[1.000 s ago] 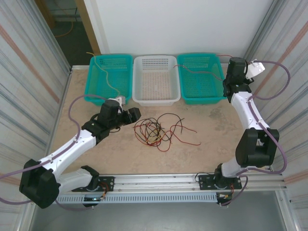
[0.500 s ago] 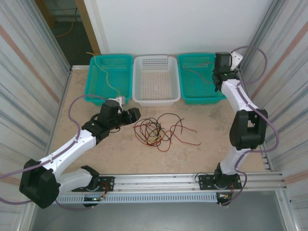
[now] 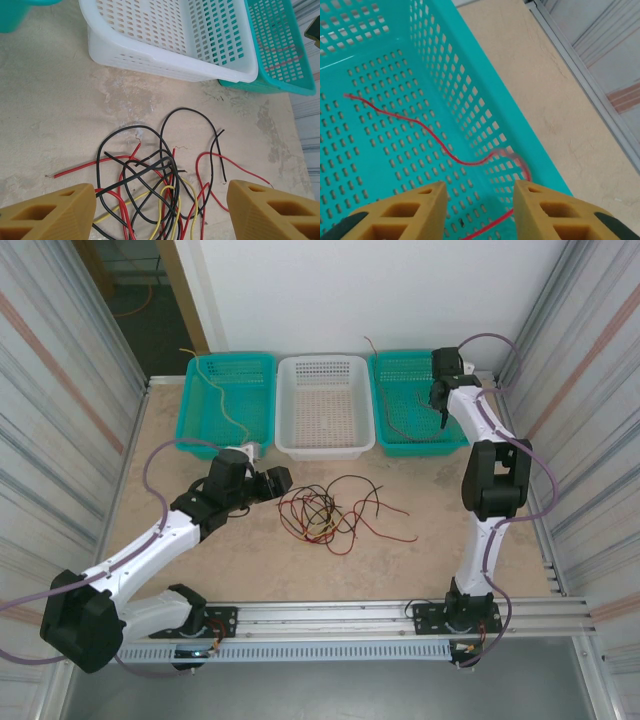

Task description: Untangle the cables

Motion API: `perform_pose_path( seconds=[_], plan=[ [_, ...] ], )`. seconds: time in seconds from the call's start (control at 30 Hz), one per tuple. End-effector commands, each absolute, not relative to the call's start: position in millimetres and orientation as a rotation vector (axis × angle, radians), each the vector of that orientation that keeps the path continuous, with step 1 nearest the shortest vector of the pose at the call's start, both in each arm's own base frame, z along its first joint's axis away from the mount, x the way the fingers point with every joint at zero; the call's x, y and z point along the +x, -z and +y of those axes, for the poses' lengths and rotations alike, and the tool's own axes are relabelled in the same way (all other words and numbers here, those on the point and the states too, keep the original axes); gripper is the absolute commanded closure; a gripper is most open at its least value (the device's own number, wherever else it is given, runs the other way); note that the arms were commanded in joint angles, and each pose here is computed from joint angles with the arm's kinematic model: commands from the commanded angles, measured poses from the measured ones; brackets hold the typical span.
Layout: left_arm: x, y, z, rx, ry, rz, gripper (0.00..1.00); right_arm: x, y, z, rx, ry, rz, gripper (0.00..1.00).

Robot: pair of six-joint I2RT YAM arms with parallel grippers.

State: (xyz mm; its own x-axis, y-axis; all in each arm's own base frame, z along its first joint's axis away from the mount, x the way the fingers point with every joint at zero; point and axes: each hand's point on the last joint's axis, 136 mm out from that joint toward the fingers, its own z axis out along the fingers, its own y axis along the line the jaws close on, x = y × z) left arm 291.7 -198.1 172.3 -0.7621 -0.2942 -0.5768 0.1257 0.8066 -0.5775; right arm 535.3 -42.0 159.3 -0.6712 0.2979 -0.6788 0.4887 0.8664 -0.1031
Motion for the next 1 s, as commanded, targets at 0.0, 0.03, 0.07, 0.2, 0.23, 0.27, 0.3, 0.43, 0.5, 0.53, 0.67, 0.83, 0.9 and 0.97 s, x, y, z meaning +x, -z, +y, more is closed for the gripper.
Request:
perform_pose_path(
  seconds=[0.0, 0.03, 0.07, 0.2, 0.23, 0.27, 0.3, 0.43, 0.5, 0.53, 0.67, 0.83, 0.9, 0.97],
  plan=[
    [295.6, -180.1, -197.4, -0.093, 0.787, 2.294, 0.28, 531.4, -204.0, -35.3, 0.565, 0.271, 2.295, 0.55],
    [296.2, -180.6, -197.2, -0.093, 0.783, 2.294, 0.27, 531.5, -212.2, -34.0, 0.557, 0.262, 2.286, 0.53],
    [296.7, -181.5, -197.1, -0.093, 0.782, 2.292, 0.27, 528.6, -215.3, -33.4, 0.550, 0.262, 2.291, 0.51],
    [297.7, -183.4, -195.9, -0.090, 0.769, 2.289, 0.26, 522.2, -255.0, -31.5, 0.541, 0.246, 2.234, 0.40],
    [297.7, -183.8, -196.3, -0.079, 0.767, 2.292, 0.26, 517.8, -263.7, -29.9, 0.538, 0.233, 2.221, 0.39],
    [297.5, -183.8, -197.5, -0.062, 0.765, 2.296, 0.26, 513.0, -272.1, -24.5, 0.525, 0.203, 2.213, 0.38],
    [296.9, -183.9, -199.1, -0.039, 0.765, 2.301, 0.27, 508.4, -279.6, -17.5, 0.507, 0.160, 2.209, 0.37],
    [293.2, -182.9, -211.2, 0.086, 0.789, 2.334, 0.35, 476.7, -297.7, 37.1, 0.349, -0.130, 2.210, 0.36],
    [293.1, -176.9, -212.8, 0.123, 0.771, 2.360, 0.39, 455.6, -294.5, 69.1, 0.262, -0.303, 2.210, 0.36],
    [293.4, -172.1, -212.1, 0.139, 0.750, 2.377, 0.41, 442.8, -290.3, 84.5, 0.224, -0.379, 2.209, 0.36],
    [293.9, -157.3, -210.2, 0.157, 0.706, 2.428, 0.46, 389.8, -256.5, 134.6, 0.090, -0.543, 2.271, 0.36],
    [291.9, -154.9, -221.3, 0.181, 0.772, 2.447, 0.47, 326.7, -174.6, 166.0, 0.081, -0.579, 2.505, 0.45],
    [293.0, -154.0, -222.5, 0.182, 0.768, 2.449, 0.47, 308.4, -142.5, 165.2, 0.127, -0.577, 2.590, 0.46],
    [294.0, -153.6, -223.5, 0.183, 0.768, 2.454, 0.47, 295.0, -116.9, 156.9, 0.170, -0.535, 2.661, 0.47]
  ],
)
